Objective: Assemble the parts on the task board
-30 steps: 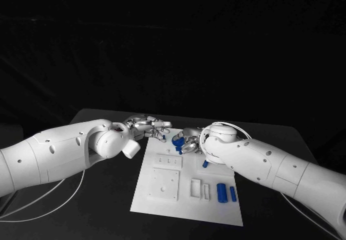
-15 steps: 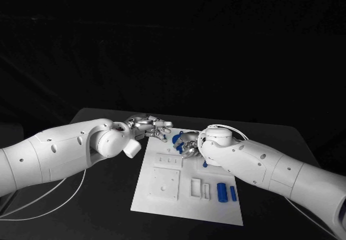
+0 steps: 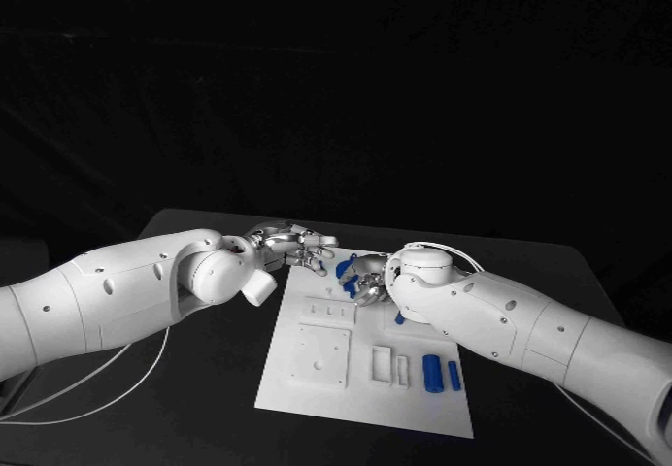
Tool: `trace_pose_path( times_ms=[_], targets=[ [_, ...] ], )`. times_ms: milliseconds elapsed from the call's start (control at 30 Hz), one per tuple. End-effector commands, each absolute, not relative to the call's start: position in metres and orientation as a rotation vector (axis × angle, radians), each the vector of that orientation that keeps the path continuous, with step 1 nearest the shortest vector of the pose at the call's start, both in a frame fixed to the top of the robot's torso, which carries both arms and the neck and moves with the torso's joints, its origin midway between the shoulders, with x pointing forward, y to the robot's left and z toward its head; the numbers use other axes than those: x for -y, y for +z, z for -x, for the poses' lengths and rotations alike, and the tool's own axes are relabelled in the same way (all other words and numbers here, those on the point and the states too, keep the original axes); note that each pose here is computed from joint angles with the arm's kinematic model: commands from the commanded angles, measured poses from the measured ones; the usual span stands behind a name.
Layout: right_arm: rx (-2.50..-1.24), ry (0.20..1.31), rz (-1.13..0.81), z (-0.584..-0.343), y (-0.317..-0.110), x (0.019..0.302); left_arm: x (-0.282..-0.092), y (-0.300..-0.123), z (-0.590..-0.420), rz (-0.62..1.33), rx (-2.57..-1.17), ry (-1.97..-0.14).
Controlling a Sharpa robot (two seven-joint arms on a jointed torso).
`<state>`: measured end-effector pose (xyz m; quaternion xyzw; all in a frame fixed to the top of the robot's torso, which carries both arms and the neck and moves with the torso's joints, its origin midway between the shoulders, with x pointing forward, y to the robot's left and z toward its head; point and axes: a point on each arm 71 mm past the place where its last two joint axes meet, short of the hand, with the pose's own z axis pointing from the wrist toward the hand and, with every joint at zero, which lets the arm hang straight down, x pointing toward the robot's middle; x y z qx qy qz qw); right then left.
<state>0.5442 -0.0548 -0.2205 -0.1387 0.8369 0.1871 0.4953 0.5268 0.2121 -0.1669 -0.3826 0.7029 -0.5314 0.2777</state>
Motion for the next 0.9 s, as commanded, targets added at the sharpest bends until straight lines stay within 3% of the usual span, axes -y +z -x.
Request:
trace_pose_path(
  times_ms=[33,900],
  targets=[
    [-2.019,0.443,0.348,-0.545,-0.221,0.055,-0.209,-0.166,-0.526,1.01,-1.903,-1.445],
    [-2.039,0.398,0.33,-0.547,-0.226,0.068,-0.211,-0.167,-0.527,1.013,-1.914,-1.437]
  ],
)
